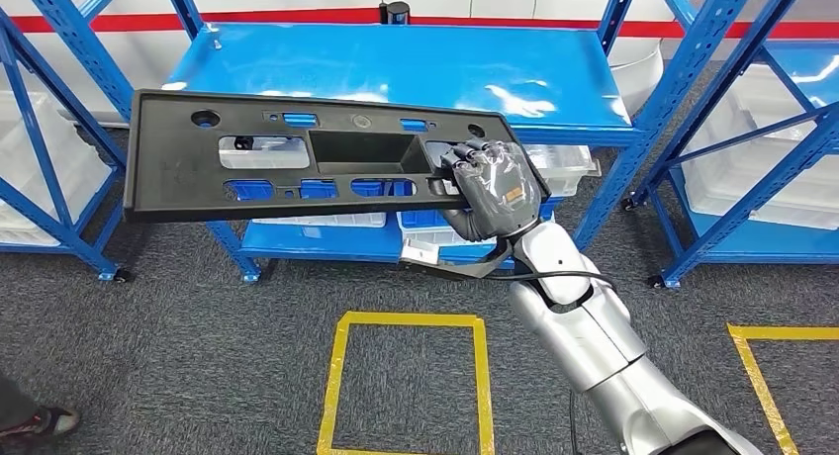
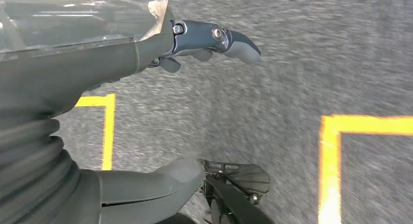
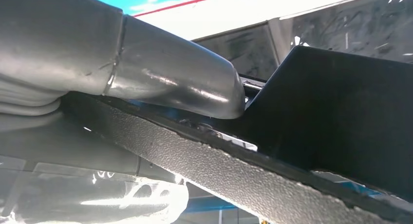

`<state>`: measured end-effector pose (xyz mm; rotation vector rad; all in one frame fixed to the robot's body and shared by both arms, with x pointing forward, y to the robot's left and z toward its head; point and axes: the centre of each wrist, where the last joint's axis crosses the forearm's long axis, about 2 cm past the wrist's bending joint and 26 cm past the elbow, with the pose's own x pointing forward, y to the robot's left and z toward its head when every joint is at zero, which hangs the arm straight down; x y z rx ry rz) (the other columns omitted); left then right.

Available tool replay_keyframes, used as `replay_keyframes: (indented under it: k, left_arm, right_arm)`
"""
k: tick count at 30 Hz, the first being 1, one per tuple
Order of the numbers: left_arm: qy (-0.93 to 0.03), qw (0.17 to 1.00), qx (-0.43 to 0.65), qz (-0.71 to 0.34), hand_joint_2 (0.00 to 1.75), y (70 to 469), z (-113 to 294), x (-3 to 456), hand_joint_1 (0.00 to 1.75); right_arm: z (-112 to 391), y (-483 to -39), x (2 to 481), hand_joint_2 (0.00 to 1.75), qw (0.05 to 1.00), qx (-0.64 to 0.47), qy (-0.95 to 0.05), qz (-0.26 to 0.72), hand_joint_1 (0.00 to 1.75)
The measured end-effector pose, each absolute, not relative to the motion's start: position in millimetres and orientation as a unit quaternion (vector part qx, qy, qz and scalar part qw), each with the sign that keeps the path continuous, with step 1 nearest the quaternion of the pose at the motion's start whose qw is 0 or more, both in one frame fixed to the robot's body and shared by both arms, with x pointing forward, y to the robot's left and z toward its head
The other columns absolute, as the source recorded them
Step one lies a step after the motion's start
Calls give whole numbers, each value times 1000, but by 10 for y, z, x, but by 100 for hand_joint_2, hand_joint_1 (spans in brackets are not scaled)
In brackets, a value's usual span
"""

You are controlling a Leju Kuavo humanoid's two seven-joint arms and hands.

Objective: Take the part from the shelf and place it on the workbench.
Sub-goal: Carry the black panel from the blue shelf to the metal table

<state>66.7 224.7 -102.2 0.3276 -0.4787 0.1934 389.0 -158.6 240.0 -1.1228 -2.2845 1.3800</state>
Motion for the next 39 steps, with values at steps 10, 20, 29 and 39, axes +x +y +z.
replay_keyframes:
  k: [10,20,29,39]
  left_arm:
    - [-270,943,171,98,175,2275,-1024,670,0]
    - [-307,934,169,66,175,1815,-924,693,0]
    - [-326,928,177,27,175,1807,-909,696,0]
    - [-332,926,181,15,175,1798,-891,720,0]
  right_arm:
    - [2329,-1660,3927,0,153,-388,-785,457,175]
    - [2128,-1794,3837,0,170,-431,-761,454,175]
    - [2072,-1856,3767,0,193,-433,-759,447,175]
    - [2172,-1927,3745,0,201,-437,-773,414,175]
